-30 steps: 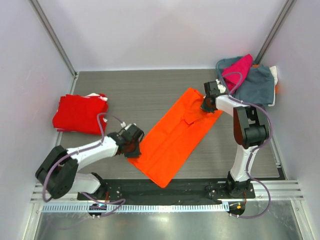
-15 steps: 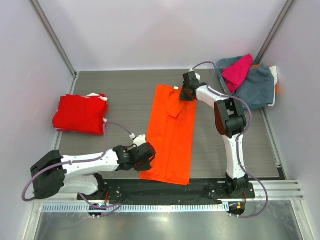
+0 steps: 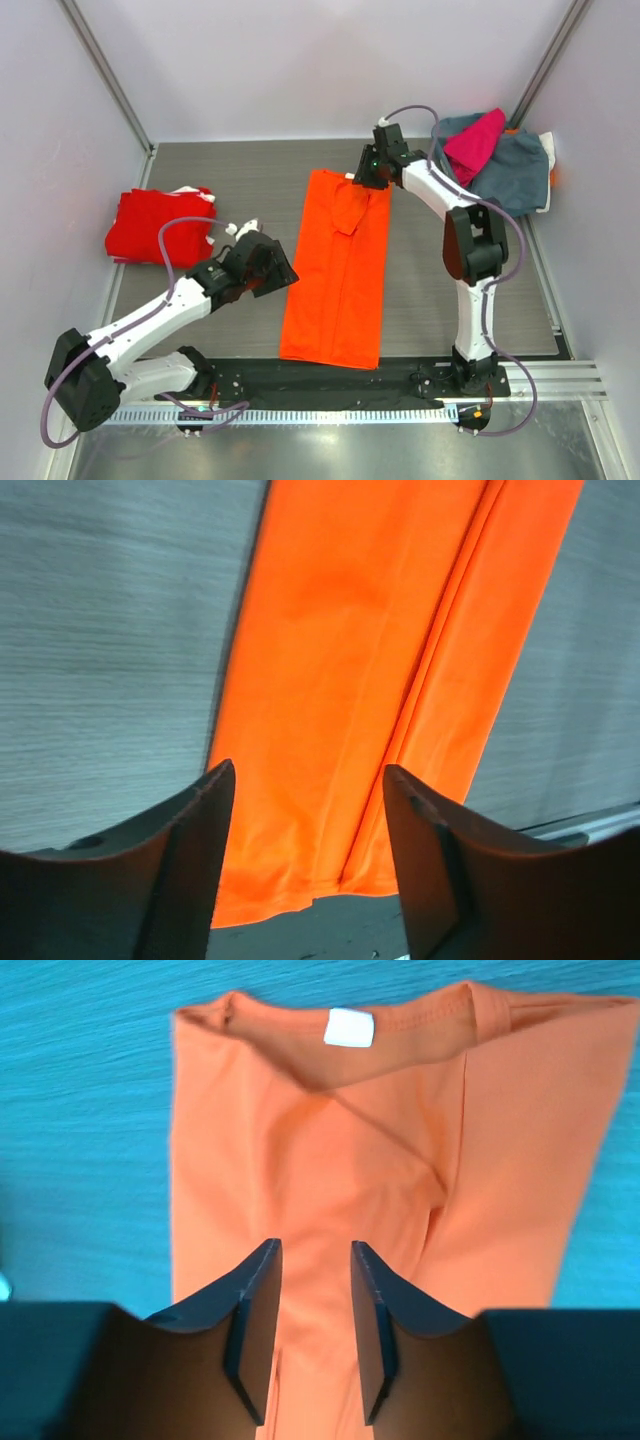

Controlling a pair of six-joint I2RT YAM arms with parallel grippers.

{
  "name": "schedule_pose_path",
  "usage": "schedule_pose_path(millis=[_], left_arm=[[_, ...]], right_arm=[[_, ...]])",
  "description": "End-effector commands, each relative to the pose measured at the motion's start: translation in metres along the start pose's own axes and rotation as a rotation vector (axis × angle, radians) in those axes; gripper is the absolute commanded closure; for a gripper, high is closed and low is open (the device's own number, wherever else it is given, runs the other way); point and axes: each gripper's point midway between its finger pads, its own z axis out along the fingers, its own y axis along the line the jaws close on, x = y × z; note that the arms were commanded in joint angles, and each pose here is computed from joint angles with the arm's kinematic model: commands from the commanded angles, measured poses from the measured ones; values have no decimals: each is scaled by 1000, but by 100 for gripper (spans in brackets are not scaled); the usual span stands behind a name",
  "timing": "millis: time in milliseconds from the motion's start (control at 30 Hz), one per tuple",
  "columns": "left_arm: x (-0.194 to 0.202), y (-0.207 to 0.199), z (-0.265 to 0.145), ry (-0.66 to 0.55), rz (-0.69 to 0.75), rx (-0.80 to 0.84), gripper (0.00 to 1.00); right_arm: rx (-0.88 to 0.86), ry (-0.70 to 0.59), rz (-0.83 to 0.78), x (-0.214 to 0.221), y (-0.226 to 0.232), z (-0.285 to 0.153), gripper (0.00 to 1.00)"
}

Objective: Fold and stack the t-shirts
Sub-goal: Fold the tshirt

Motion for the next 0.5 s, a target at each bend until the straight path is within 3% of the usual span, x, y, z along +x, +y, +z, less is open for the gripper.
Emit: schedule_pose_path(millis=[0, 167, 467], left_arm=[[-28, -15, -5, -55, 54, 47, 36], [-60, -17, 10, -98, 39, 45, 36], [-93, -21, 71, -50, -17, 54, 52]], right_arm=[[-42, -73, -51, -15, 12, -56, 60], [-7, -71, -51, 12, -14, -89, 59], [7, -16, 11, 74, -66, -104, 60]])
